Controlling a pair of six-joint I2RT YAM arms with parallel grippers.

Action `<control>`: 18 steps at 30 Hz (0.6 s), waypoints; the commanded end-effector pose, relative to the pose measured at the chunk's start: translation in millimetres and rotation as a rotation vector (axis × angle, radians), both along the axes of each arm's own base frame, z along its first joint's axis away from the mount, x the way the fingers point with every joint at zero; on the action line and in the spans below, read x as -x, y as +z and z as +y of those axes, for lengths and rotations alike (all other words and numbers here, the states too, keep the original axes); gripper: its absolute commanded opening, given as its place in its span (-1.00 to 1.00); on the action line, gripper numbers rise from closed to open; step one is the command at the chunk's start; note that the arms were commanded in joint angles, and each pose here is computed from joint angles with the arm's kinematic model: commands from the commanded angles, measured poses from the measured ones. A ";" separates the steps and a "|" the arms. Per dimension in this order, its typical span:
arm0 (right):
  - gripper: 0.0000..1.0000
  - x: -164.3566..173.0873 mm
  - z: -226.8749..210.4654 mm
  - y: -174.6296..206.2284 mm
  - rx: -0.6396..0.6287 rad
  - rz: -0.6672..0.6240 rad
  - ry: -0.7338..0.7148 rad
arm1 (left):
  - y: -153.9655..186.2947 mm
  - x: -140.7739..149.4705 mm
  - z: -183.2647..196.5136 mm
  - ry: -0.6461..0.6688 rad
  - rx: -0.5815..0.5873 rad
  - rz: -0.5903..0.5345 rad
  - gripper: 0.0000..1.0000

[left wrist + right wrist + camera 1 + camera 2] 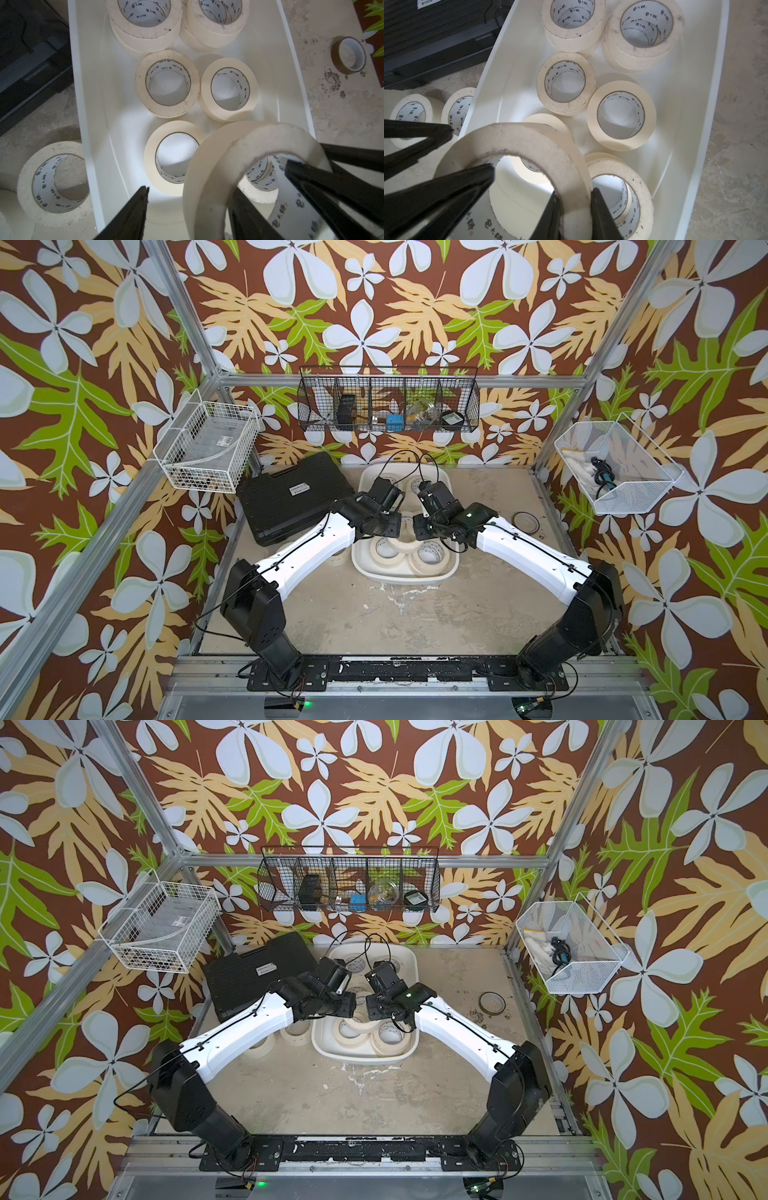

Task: Take out the art tape in the storage box
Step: Pick up the art tape from the storage box.

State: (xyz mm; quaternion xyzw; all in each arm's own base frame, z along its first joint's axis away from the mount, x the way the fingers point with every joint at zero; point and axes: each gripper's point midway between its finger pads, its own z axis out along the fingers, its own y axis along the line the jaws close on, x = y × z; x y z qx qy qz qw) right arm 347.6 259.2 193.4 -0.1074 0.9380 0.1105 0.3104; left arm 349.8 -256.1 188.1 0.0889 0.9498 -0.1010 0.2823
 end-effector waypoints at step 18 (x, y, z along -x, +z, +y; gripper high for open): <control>-0.02 5.3 8.1 38.4 -0.126 -0.084 0.032 | -0.5 19.4 29.0 0.123 0.014 0.016 -0.62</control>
